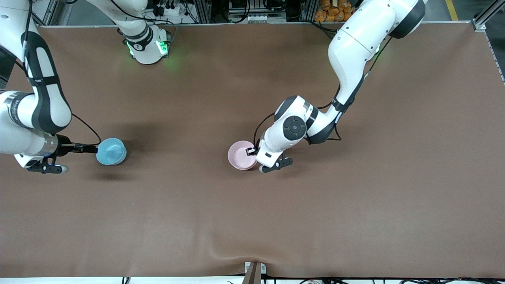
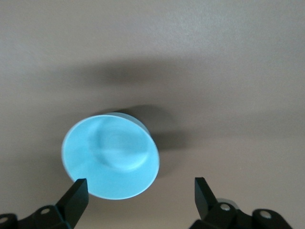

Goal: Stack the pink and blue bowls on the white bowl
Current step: 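Grasp the blue bowl rim with the right gripper while the left gripper withdraws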

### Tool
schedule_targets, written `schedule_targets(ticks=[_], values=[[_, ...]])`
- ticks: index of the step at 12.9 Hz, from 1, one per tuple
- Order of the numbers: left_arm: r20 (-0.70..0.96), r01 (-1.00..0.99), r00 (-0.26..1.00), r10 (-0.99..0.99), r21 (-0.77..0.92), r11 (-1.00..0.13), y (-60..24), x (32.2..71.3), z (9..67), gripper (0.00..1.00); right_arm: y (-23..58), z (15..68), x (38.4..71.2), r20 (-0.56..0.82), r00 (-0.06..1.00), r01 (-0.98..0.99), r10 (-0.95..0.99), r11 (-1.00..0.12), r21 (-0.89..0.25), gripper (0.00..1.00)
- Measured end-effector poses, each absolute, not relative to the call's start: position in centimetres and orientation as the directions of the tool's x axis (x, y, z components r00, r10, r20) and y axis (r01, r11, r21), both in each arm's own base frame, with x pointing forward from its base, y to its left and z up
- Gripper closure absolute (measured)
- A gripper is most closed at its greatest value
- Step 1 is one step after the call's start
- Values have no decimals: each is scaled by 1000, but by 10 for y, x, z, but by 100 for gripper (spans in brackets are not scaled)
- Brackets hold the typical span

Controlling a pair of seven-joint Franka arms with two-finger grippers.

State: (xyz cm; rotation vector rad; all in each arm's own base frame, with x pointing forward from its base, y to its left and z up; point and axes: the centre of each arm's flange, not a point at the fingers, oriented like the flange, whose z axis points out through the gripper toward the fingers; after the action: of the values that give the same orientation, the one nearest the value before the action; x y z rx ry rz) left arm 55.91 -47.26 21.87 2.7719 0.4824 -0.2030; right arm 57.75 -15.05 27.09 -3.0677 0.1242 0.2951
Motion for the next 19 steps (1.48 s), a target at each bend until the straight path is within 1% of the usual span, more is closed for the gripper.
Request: schedule_targets(ticks=[1,2,3,4,5,6,7,8,9,10,13,14,16,17,18,19], values=[[-185,350,934,306,288,-891,-471,561,219,61,-160,262,571,-187,980,-80,-68,-995,-54,3],[-178,349,935,308,289,-892,-470,564,220,52,-168,255,567,-185,980,-79,-67,-995,-59,3],[-164,341,938,305,289,-895,-468,567,223,41,-173,247,563,-186,980,-89,-75,-994,-68,10],[-138,323,945,295,289,-901,-467,571,228,32,-175,238,560,-181,979,-113,-96,-990,-86,13],[-108,303,953,283,284,-910,-464,577,237,21,-174,227,556,-167,979,-135,-117,-985,-103,14],[-82,287,958,275,270,-919,-457,585,251,10,-171,216,549,-155,979,-149,-131,-983,-111,23],[-61,281,960,274,250,-927,-445,595,275,1,-167,207,544,-154,979,-154,-135,-981,-114,23],[-45,282,959,279,225,-932,-427,605,306,0,-165,203,541,-155,979,-153,-135,-981,-115,29],[-31,292,956,292,200,-935,-405,613,344,0,-164,202,540,-156,979,-153,-134,-981,-116,38],[-21,309,950,311,180,-934,-382,618,383,0,-164,202,540,-155,979,-153,-134,-981,-117,52],[16,354,933,359,144,-924,-314,617,487,0,-163,203,541,-153,979,-153,-134,-981,-117,85],[30,338,938,345,133,-932,-291,614,515,0,-163,203,541,-153,979,-153,-135,-981,-117,90],[52,276,958,282,101,-956,-241,606,561,0,-163,203,541,-153,979,-153,-135,-981,-118,91],[47,245,967,249,78,-966,-214,601,579,0,-162,203,541,-156,979,-153,-133,-981,-119,93],[34,222,974,224,62,-973,-188,596,592,0,-161,205,541,-165,978,-151,-130,-981,-124,97],[24,207,978,209,55,-977,-165,591,605,0,-158,208,542,-186,975,-147,-122,-980,-131,97]])
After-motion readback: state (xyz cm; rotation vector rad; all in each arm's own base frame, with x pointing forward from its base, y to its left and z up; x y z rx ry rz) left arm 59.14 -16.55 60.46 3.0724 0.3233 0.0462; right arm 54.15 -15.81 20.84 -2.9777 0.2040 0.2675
